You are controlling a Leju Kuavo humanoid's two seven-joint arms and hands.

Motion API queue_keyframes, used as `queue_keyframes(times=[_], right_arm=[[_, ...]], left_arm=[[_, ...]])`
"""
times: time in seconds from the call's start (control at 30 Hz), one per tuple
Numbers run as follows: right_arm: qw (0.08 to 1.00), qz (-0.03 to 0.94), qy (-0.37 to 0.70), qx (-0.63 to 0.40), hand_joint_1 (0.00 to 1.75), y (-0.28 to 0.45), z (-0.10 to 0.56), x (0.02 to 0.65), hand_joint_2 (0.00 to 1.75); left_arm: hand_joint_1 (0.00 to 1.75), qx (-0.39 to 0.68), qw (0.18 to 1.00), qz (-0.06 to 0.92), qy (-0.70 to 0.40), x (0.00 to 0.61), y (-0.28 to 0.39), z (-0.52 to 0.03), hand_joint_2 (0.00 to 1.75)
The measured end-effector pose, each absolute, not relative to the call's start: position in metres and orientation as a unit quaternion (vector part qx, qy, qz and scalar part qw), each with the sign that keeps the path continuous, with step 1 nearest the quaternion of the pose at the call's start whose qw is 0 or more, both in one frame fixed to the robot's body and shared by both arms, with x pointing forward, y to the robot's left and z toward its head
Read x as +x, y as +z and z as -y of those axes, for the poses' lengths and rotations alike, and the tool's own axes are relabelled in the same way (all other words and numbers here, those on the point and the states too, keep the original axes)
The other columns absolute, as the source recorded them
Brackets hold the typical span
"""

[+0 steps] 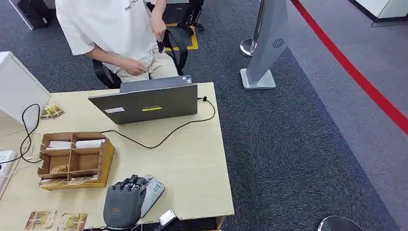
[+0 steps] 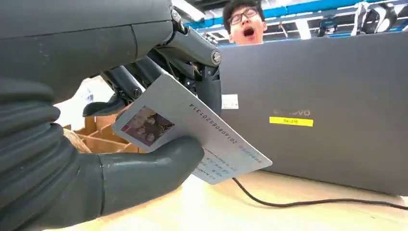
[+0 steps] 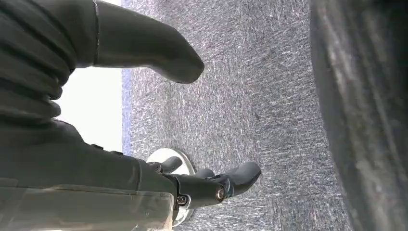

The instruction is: Pass the card to the sensor for recognition and then transmit it.

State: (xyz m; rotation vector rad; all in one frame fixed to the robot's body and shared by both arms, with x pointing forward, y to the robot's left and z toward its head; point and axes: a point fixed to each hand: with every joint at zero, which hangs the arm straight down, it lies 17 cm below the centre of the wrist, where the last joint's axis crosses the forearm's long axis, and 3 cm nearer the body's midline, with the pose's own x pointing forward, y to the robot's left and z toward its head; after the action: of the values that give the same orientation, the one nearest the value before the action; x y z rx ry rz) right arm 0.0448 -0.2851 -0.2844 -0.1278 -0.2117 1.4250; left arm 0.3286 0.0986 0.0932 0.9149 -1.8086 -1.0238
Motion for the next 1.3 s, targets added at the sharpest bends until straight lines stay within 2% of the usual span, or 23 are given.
queue_keyframes(times=[0.63,1.3], right_arm=[[0.751,0.098,0.649,-0.067,0.0,-0.284,0.285,0.048,1.75],[0.761,0.095,0.638,-0.07,0.0,-0.284,0.283,0.047,1.75]], left_arm=[[1.75,0.332,0.471,0.71,-0.405,0.322,0.067,-0.087,1.75],[1.75,0.318,0.543,0.687,-0.363,0.315,0.039,-0.105,1.75]])
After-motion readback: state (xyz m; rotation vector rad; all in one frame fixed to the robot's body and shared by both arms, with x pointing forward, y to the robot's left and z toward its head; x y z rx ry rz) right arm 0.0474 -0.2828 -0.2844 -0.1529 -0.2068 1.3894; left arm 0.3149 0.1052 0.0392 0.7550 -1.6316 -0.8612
